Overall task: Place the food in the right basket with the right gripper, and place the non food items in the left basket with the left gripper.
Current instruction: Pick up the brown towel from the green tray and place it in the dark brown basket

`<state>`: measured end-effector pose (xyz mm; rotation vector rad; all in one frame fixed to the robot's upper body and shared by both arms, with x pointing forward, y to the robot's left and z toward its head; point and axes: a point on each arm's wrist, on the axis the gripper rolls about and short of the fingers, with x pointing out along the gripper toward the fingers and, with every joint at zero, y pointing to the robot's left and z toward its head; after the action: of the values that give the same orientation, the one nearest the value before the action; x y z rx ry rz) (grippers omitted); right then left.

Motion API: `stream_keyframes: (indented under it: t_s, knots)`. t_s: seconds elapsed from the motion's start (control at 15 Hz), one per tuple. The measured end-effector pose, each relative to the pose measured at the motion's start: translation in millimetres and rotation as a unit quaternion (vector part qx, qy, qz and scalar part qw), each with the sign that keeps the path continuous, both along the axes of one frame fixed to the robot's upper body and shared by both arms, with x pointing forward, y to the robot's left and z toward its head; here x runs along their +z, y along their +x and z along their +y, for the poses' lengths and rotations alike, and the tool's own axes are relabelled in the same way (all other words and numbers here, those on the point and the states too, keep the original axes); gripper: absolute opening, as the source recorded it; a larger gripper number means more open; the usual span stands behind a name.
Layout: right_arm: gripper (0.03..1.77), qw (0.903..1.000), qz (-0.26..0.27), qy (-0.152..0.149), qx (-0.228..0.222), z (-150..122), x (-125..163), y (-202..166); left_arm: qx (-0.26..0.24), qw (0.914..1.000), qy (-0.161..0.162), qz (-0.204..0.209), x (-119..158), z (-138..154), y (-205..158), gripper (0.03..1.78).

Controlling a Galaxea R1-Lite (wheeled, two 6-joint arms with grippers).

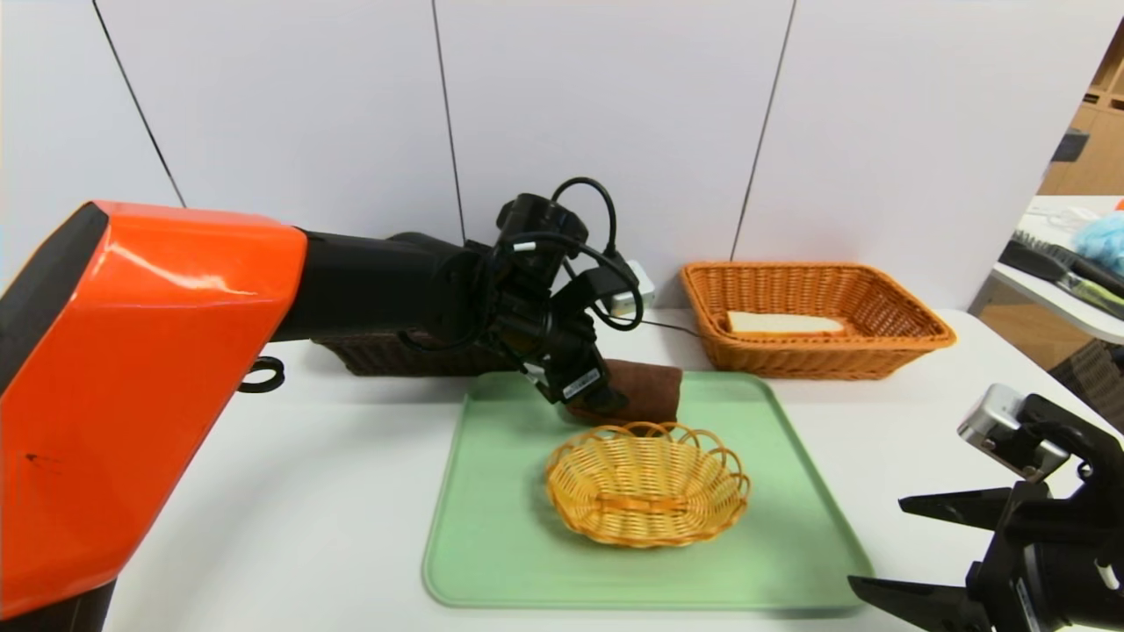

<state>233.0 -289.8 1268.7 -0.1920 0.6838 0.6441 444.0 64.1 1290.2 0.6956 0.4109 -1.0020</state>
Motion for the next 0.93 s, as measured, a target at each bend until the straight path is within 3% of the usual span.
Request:
stream_keyframes:
  t_s: [0.93]
  knots:
    - [1.7, 1.0, -0.002, 0.003, -0.002, -1, 0, -3, 0.0, 0.9999, 0.008, 0.013, -21, -6, 7, 1.69]
